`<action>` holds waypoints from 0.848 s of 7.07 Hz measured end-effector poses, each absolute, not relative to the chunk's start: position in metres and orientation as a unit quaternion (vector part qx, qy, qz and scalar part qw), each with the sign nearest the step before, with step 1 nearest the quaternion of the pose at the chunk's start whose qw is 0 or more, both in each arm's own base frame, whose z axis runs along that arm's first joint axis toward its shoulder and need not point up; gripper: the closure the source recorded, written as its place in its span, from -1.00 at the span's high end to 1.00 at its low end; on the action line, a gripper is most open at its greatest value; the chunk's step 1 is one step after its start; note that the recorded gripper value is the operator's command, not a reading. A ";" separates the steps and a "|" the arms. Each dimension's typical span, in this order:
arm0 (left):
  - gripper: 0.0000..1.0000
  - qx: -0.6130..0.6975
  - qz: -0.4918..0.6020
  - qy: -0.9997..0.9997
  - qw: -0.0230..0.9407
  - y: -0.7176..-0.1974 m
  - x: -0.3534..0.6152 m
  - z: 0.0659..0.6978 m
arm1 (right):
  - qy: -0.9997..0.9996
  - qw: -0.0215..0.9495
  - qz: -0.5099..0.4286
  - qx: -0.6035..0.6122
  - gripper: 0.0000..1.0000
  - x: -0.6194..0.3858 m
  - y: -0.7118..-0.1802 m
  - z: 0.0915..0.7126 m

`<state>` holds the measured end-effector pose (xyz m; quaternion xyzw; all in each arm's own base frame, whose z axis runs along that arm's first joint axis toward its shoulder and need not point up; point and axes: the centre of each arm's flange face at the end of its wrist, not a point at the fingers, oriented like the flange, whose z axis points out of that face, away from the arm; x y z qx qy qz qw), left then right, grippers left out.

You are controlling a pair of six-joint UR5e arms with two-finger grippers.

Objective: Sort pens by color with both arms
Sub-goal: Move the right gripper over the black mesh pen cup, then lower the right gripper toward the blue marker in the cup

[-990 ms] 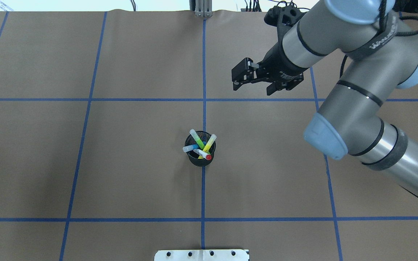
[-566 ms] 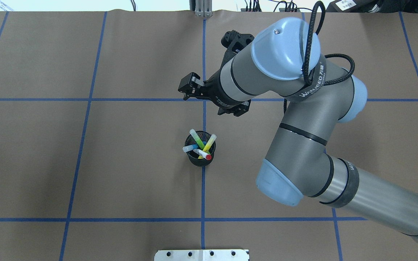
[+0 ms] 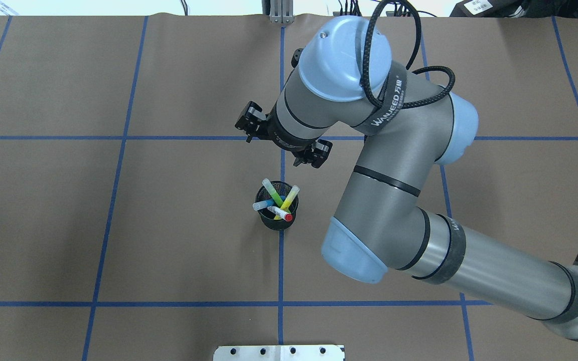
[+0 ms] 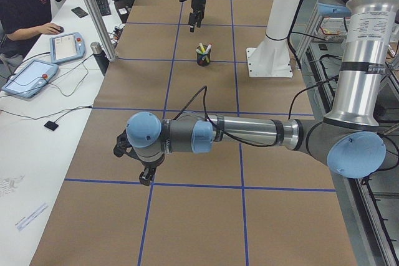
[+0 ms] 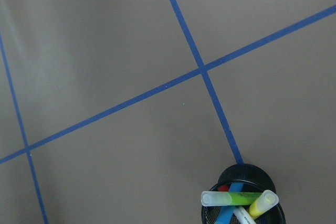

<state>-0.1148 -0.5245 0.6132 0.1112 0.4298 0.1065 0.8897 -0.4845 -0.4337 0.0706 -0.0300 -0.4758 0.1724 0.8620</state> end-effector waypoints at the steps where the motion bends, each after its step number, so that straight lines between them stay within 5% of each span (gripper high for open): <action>1: 0.98 0.111 0.106 0.430 0.890 -0.525 -0.115 0.613 | -0.459 0.876 0.145 -0.031 0.98 -0.493 -0.430 0.069; 6: 0.98 0.110 0.106 0.430 0.890 -0.524 -0.115 0.614 | -0.392 0.913 0.093 -0.063 0.98 -0.530 -0.400 0.065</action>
